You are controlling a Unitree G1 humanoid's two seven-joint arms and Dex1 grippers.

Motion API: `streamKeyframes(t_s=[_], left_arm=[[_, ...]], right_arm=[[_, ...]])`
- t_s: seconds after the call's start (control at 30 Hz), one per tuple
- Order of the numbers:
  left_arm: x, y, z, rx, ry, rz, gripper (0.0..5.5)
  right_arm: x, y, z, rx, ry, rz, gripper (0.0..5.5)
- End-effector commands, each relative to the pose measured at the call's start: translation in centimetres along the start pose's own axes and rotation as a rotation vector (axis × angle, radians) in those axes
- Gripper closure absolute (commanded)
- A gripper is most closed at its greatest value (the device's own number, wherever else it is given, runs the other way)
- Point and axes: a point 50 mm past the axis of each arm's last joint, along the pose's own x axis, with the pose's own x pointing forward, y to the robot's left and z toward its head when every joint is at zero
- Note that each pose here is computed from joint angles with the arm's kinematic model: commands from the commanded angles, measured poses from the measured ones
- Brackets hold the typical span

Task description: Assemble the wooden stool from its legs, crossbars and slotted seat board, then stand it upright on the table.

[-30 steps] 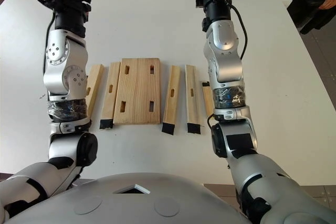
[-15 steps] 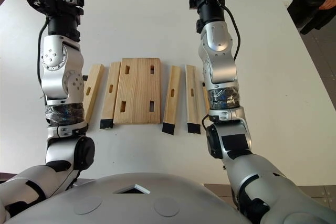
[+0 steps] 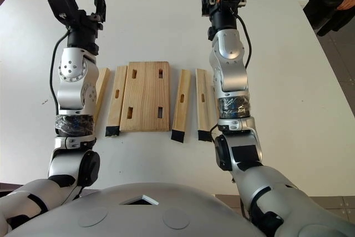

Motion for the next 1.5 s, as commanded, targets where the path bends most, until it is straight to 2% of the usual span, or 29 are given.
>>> streamKeyframes(t_s=[0.03,0.13,0.33,0.57,0.73,0.83,0.97,1.17,1.4,1.5], left_arm=[[-1.0,0.8,-1.2,-0.066,0.125,0.032,1.94],[-1.4,2.3,-1.0,-0.109,0.178,0.067,1.94],[-2.3,4.5,-0.9,-0.014,0.213,0.106,1.94],[-4.3,6.7,-2.0,0.028,0.373,-0.073,1.94],[-6.7,11.9,-2.2,-0.021,0.534,-0.156,1.94],[-8.5,13.9,-2.4,-0.005,0.635,-0.183,1.94],[-10.2,13.8,-3.2,0.048,0.74,-0.242,1.94],[-12.5,11.7,-3.9,0.059,0.77,-0.312,1.94],[-12.6,11.8,-3.9,0.108,0.765,-0.307,1.94],[-12.1,12.2,-3.1,0.069,0.71,-0.281,1.94]], right_arm=[[-1.0,0.3,-0.5,0.02,0.032,-0.004,2.09],[-1.5,0.2,-0.7,0.03,0.056,-0.005,2.09],[-1.6,-0.9,-0.7,-0.013,0.074,-0.01,2.09],[-2.3,-2.5,-1.0,-0.067,0.06,-0.072,2.09],[-3.2,-3.7,-1.6,-0.087,0.068,-0.125,2.09],[-3.6,-4.3,-1.5,-0.091,0.058,-0.166,2.09],[-4.6,-5.7,-1.9,-0.099,0.064,-0.24,2.09],[-5.0,-7.1,-1.8,-0.123,0.067,-0.279,2.09],[-4.8,-7.8,-1.2,-0.157,0.047,-0.286,2.09],[-5.3,-7.9,-1.5,-0.161,0.058,-0.293,2.09]])
